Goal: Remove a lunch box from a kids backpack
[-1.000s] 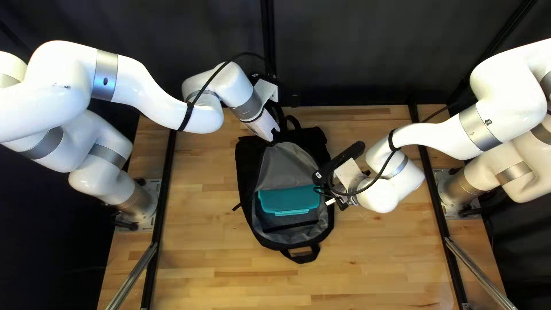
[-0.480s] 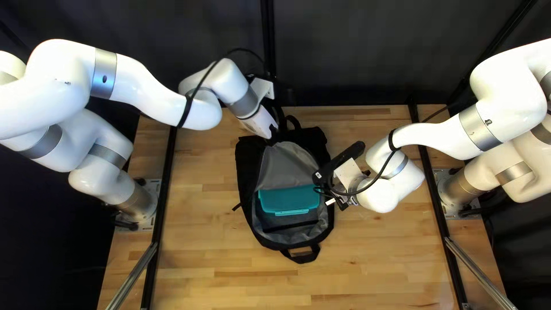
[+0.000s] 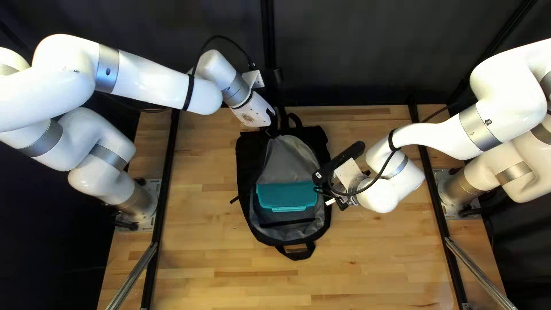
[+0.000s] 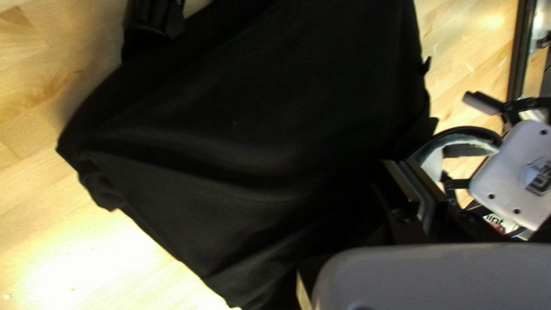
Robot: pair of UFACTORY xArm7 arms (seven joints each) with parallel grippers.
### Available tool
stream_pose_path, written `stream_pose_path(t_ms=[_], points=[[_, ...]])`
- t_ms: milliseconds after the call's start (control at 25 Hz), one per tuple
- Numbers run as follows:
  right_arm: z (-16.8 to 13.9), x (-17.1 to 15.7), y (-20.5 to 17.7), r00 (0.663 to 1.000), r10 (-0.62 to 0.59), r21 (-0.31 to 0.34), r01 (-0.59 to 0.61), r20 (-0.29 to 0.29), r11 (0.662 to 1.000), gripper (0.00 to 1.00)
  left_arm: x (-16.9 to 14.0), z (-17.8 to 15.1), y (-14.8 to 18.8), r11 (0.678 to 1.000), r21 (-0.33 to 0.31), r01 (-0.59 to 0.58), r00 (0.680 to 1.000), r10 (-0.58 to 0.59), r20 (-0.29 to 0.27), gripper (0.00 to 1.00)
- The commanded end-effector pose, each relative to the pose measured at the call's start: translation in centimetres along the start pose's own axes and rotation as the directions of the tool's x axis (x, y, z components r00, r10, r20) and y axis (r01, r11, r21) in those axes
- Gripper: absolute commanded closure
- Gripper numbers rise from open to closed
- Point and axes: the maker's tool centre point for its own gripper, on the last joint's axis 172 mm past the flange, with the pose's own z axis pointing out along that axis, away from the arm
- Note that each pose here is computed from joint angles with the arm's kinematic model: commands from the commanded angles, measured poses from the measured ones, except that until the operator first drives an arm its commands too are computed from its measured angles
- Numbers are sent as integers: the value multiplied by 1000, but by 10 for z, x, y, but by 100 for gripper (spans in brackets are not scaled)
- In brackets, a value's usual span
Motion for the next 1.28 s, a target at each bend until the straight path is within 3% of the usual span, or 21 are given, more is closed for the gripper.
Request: stream_pose_path(t_ms=[40, 240, 720, 880, 1000, 1280], points=[[0, 0, 0, 1000, 0, 0, 0, 0, 1000, 0, -6, 5, 6, 1000, 6, -9, 1000, 9, 6, 100], [0, 0, 0, 1000, 0, 0, 0, 0, 1000, 0, -10, 13, 5, 999, -14, 43, 999, -43, -16, 100], [0, 0, 0, 1000, 0, 0, 0, 0, 1000, 0, -10, 13, 5, 999, -14, 43, 999, -43, -16, 100], [-25, -22, -44, 993, -105, 52, 107, -44, 993, 0, -10, 13, 5, 999, -14, 43, 999, -43, -16, 100], [-55, -29, -71, 985, -162, 31, 163, -54, 986, 0, -10, 13, 5, 999, -14, 43, 999, -43, -16, 100], [-78, -27, -118, 943, -323, -14, 323, -84, 946, 0, -10, 13, 5, 999, -14, 43, 999, -43, -16, 100]])
